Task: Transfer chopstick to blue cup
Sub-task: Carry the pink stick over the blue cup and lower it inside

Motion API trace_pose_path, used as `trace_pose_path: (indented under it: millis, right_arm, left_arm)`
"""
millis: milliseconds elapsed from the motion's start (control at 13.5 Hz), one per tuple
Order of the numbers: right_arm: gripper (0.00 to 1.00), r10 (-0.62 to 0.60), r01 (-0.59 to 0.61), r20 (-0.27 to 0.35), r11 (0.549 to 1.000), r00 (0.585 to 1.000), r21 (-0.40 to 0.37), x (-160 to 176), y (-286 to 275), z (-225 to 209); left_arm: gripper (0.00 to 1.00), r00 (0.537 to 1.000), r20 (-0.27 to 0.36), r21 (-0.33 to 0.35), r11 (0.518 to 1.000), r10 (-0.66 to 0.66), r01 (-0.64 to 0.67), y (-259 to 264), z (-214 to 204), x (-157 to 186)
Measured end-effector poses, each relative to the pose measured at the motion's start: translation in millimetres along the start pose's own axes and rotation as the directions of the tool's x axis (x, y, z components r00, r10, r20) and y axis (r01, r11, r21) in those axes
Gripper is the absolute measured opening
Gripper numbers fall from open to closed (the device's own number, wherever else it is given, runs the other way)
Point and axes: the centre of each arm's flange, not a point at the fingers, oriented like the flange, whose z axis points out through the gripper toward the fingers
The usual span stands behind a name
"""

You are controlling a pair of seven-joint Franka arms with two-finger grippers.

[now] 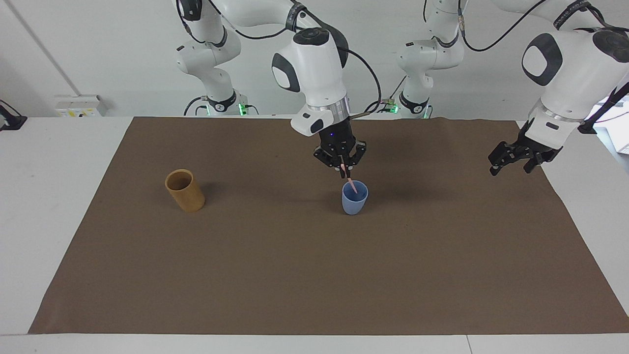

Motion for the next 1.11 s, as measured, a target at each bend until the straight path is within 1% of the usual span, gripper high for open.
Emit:
trace_pose_path:
  millis: [593,667,815,889,963,1037,1111]
  right_arm:
    - [0.09,0.000,0.000,0.003,1.000,1.000,-0.004,-1.3,1.3,3.3]
    - [0.14,0.001,-0.001,0.002,1.000,1.000,-0.004,-0.9,1.6,3.2]
    - [0.38,0.001,-0.001,0.001,1.000,1.000,-0.003,-0.5,1.7,3.0]
    - [0.48,0.001,-0.001,0.000,1.000,1.000,-0.003,-0.3,1.9,2.9]
    - [0.61,0.000,0.000,-0.002,1.000,1.000,-0.005,0.5,2.5,2.7]
    - [0.71,-0.003,0.003,-0.008,1.000,1.000,-0.009,1.6,3.4,2.2]
    - [0.84,-0.006,0.006,-0.014,1.000,1.000,-0.012,2.6,3.8,1.2]
  left_arm:
    - [1.00,1.000,0.000,0.000,1.000,0.000,0.000,0.0,0.0,0.0]
    - [1.00,1.000,0.000,0.000,1.000,0.000,0.000,0.0,0.0,0.0]
    - [1.00,1.000,0.000,0.000,1.000,0.000,0.000,0.0,0.0,0.0]
    - [1.00,1.000,0.000,0.000,1.000,0.000,0.000,0.0,0.0,0.0]
    - [1.00,1.000,0.000,0.000,1.000,0.000,0.000,0.0,0.0,0.0]
    - [1.00,1.000,0.000,0.000,1.000,0.000,0.000,0.0,0.0,0.0]
    - [1.00,1.000,0.000,0.000,1.000,0.000,0.000,0.0,0.0,0.0]
